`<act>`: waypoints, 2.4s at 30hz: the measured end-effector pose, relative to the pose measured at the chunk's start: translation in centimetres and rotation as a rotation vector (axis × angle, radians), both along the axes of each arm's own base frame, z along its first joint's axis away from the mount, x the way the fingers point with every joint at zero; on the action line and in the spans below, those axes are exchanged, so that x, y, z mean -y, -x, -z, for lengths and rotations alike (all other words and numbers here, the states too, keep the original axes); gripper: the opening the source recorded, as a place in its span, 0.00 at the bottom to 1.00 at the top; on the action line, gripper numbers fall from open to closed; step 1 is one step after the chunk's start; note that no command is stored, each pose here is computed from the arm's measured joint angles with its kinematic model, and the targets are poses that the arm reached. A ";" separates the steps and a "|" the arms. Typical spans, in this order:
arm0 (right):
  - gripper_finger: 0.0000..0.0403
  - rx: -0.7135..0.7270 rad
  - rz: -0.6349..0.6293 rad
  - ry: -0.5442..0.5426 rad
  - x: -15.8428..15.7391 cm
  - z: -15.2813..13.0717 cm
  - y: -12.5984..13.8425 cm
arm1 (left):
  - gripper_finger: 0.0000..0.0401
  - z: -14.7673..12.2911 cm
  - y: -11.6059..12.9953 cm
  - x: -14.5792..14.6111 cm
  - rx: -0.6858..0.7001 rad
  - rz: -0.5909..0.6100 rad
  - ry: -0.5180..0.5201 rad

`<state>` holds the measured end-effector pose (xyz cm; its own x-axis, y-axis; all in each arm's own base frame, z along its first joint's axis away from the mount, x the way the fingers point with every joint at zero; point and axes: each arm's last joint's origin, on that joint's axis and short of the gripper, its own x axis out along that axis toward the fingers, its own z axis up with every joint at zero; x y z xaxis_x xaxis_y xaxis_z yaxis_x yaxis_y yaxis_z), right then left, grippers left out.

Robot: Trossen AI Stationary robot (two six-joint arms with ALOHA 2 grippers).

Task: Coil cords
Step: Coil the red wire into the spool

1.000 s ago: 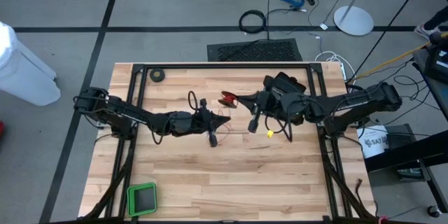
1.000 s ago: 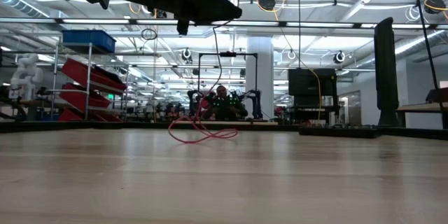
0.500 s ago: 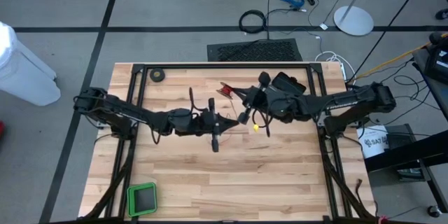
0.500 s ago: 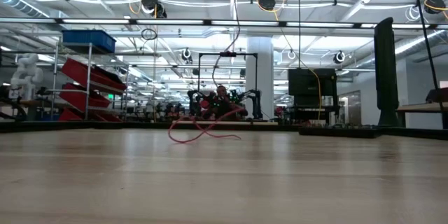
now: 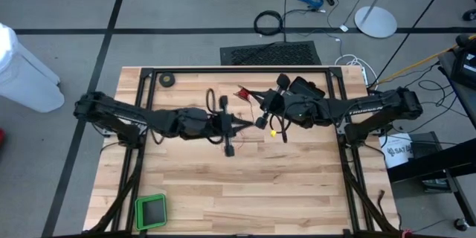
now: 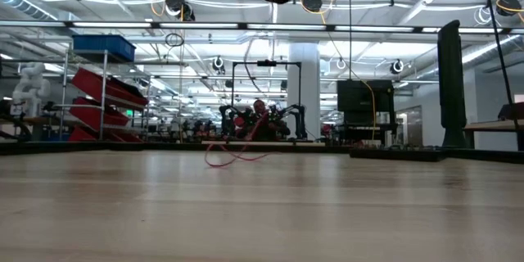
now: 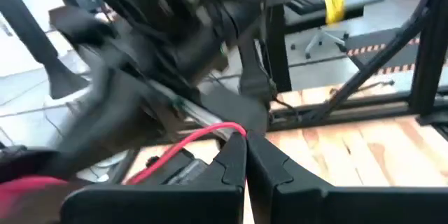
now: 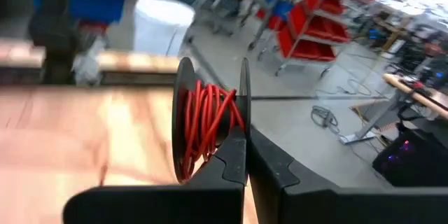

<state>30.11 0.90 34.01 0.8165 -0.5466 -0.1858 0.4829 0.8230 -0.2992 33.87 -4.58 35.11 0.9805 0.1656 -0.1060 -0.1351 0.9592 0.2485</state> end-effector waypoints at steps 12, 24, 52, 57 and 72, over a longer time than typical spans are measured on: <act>0.00 -0.048 -0.054 0.002 -0.3 0.6 -0.1 | 0.01 -4.0 4.3 -1.7 -0.022 -0.154 -0.008; 0.00 0.028 -0.221 -0.105 -0.6 -0.9 1.1 | 0.01 -1.2 5.9 -1.7 -0.314 -0.245 -0.047; 0.00 0.102 -0.353 -0.218 -1.2 -3.1 4.0 | 0.01 5.6 2.7 -0.8 -0.010 -0.143 0.128; 0.00 0.102 -0.338 -0.214 -1.2 -3.1 4.0 | 0.06 7.0 1.7 -0.4 -0.040 -0.129 0.124; 0.00 0.065 -0.338 -0.197 -1.2 -2.8 4.0 | 0.25 7.4 3.8 4.3 -0.100 -0.183 0.169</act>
<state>26.08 2.06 36.85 0.9579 -0.2040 -0.2020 0.1876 0.9774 -0.0973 30.08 -8.85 27.68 0.9193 0.3105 -0.2417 -0.2927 0.9502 0.1073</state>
